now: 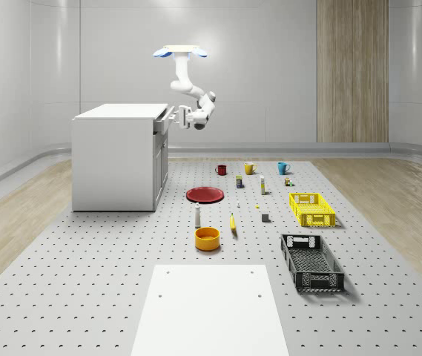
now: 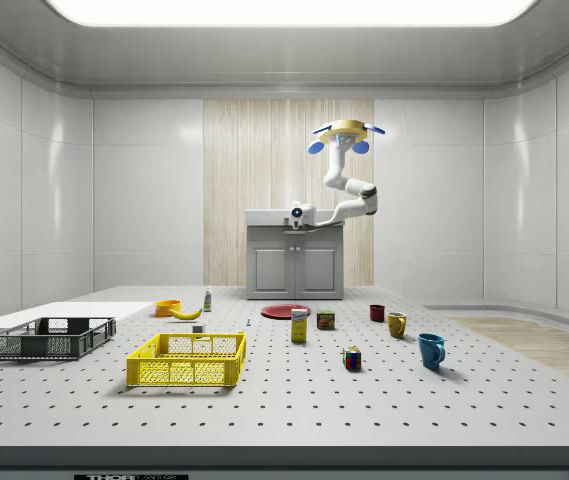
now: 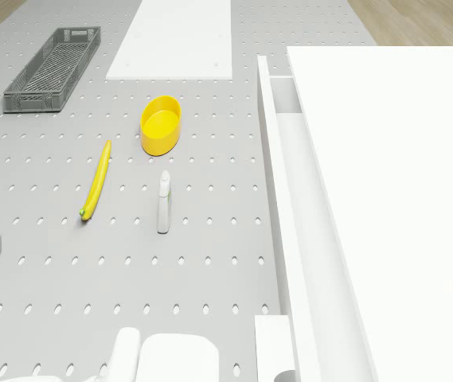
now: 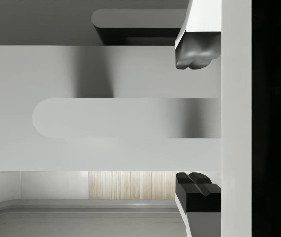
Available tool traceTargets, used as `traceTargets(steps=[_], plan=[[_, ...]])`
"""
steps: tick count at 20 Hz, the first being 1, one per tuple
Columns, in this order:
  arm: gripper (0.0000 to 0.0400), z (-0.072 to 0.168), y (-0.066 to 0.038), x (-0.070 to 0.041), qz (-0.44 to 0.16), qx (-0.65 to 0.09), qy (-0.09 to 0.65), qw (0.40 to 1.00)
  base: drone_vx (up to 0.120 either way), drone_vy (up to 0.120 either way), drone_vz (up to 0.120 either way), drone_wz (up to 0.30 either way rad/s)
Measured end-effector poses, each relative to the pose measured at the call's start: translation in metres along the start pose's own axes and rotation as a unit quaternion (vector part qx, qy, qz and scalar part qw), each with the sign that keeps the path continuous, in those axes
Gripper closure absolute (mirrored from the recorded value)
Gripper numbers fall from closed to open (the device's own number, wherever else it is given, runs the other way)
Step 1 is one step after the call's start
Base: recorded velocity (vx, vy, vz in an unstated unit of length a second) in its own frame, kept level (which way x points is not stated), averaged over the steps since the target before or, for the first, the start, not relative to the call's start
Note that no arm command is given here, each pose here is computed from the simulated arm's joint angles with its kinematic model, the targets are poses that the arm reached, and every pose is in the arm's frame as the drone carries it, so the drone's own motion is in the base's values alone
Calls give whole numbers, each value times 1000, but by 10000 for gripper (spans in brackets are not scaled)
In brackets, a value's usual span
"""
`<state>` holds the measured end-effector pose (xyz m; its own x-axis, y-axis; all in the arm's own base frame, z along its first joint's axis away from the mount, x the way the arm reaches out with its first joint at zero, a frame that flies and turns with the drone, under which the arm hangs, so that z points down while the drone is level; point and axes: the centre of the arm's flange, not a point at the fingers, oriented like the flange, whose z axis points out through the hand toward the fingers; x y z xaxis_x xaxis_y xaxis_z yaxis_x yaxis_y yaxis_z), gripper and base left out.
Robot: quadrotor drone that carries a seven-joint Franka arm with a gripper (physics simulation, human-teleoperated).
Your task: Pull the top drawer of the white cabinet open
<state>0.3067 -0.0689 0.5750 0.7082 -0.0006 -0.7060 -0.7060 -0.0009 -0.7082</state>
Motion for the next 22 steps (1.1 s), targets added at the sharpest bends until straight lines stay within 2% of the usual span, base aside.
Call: traceTargets(steps=[22], plan=[[89,9,-2,-2,0,0,0,1000,0,0,0,0]])
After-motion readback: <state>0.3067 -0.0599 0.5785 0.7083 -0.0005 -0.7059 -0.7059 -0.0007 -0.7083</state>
